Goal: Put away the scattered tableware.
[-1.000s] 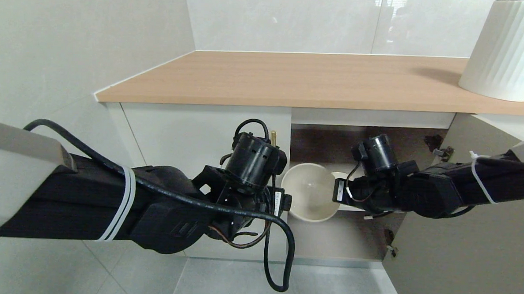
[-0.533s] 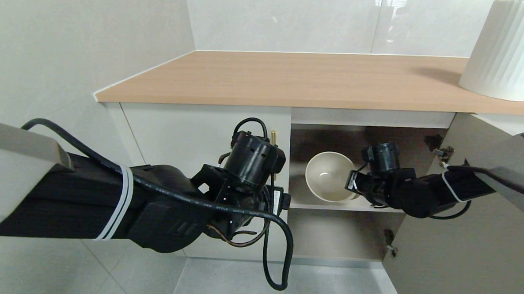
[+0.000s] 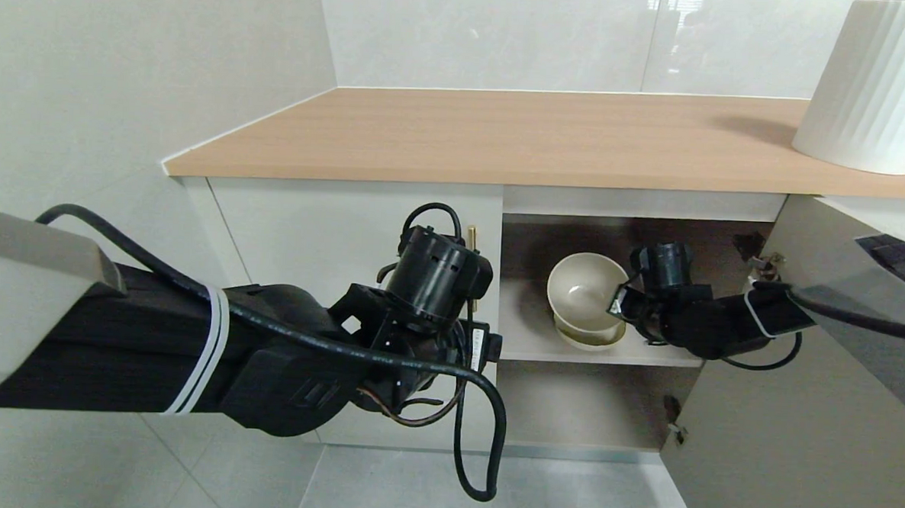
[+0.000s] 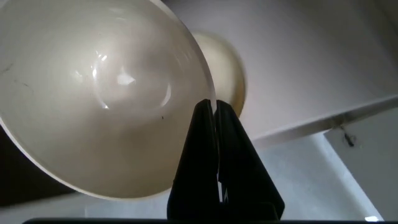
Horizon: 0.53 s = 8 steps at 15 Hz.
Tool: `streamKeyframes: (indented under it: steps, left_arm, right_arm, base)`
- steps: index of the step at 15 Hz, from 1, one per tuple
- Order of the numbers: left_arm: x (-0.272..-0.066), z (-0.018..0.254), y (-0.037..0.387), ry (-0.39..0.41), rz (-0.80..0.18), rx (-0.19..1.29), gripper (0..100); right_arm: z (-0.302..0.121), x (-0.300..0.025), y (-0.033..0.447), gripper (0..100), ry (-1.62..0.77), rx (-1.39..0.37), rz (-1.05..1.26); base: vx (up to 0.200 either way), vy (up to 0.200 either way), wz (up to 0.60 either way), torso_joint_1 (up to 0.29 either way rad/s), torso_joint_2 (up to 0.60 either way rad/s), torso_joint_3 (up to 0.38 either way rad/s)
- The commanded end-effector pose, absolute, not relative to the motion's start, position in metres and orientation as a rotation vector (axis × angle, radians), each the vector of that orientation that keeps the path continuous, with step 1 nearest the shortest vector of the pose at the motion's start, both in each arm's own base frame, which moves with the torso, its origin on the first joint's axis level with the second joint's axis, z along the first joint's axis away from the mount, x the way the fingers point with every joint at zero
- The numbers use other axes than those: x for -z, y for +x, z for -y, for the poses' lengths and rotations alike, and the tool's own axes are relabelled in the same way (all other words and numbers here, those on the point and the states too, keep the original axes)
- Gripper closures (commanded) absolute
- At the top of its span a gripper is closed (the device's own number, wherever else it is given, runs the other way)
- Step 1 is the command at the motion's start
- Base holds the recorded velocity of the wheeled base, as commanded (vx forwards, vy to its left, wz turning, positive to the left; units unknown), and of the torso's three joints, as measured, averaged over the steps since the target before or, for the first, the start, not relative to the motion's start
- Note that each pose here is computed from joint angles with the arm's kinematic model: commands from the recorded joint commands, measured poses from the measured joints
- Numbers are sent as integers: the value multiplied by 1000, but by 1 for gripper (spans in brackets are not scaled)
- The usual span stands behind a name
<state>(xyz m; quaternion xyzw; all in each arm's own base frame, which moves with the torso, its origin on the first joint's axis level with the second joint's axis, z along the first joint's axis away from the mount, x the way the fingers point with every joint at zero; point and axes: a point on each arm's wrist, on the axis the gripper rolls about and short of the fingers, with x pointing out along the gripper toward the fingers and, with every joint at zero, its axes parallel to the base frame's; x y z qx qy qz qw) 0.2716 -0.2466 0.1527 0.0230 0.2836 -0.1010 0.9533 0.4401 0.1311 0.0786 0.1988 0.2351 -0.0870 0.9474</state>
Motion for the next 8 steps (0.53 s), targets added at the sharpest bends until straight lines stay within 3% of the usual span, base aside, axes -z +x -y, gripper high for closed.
streamKeyframes:
  steps: [1,8]
  left_arm:
    - [-153,247,272,46,-575,205,0]
    - [-152,247,272,47,-578,204,0]
  right_arm:
    - [-128,-65,449,100,401,196,-489]
    - [-124,-52,458,100,396,221,-494]
  base:
    - [0,0,0,0,0,0]
    - [0,0,0,0,0,0]
